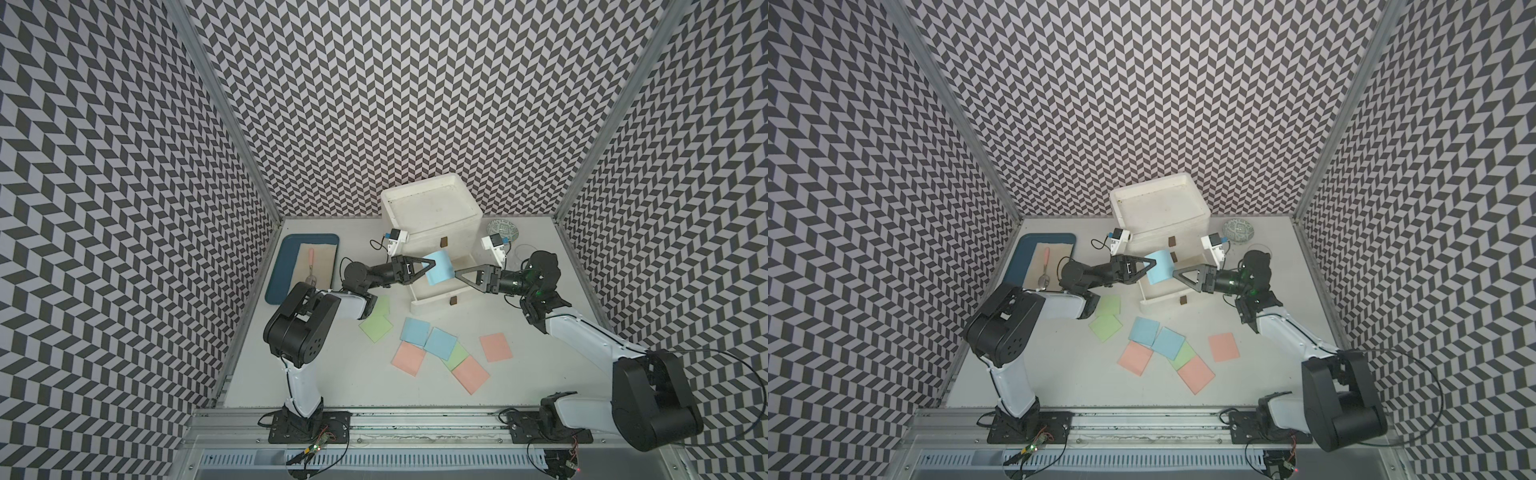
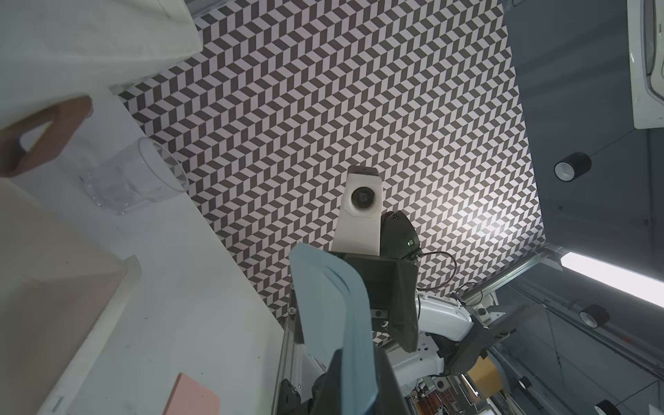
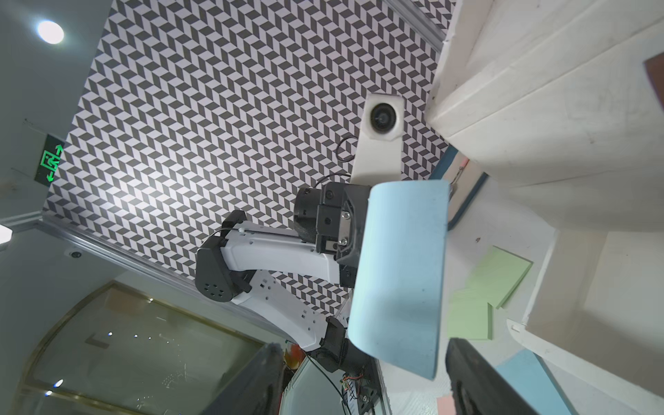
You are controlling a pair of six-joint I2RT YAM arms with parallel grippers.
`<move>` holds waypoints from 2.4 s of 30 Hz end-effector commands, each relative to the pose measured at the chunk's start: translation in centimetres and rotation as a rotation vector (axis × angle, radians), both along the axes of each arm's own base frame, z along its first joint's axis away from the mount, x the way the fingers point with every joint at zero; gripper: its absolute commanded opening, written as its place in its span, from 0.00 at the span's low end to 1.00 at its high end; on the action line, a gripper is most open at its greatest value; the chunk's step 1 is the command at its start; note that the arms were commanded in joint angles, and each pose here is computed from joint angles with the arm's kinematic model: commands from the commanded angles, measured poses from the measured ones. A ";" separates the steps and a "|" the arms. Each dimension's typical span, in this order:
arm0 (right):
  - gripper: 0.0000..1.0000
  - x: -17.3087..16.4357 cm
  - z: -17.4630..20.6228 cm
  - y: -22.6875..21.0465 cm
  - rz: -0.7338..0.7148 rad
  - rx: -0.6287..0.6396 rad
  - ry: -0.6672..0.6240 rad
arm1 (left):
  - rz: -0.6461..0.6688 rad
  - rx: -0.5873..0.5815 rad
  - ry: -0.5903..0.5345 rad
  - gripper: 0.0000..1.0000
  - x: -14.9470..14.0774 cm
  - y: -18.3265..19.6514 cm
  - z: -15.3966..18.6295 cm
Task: Please put the sticky notes in the drawer by color
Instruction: Pick up the sticky notes from the center of the board, then place the sticky notes in the drawer.
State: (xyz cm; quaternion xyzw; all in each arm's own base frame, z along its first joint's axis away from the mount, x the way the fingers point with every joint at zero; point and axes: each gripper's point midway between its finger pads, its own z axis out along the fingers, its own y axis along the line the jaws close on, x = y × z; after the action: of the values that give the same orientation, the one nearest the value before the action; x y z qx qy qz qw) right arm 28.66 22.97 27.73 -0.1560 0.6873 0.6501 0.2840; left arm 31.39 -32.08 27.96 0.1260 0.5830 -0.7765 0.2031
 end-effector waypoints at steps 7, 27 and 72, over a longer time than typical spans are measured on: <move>0.69 -0.4 1.5 0.2 0.023 0.044 -0.053 | -0.054 -0.100 -0.191 0.07 -3.3 0.2 4.4; 0.18 -0.5 1.4 0.9 0.032 0.006 -0.078 | -0.036 -0.056 -0.194 0.16 -3.1 0.0 3.9; 0.59 7.1 -10.1 -4.7 -0.528 -0.766 -0.038 | 0.612 0.666 -0.338 0.56 1.4 9.5 -7.9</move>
State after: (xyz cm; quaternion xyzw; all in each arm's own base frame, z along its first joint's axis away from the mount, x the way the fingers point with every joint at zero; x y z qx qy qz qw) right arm 38.16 15.79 15.68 0.0064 0.8882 0.3102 0.3390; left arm 32.67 -22.79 19.05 0.1218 0.7837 -0.4286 0.4328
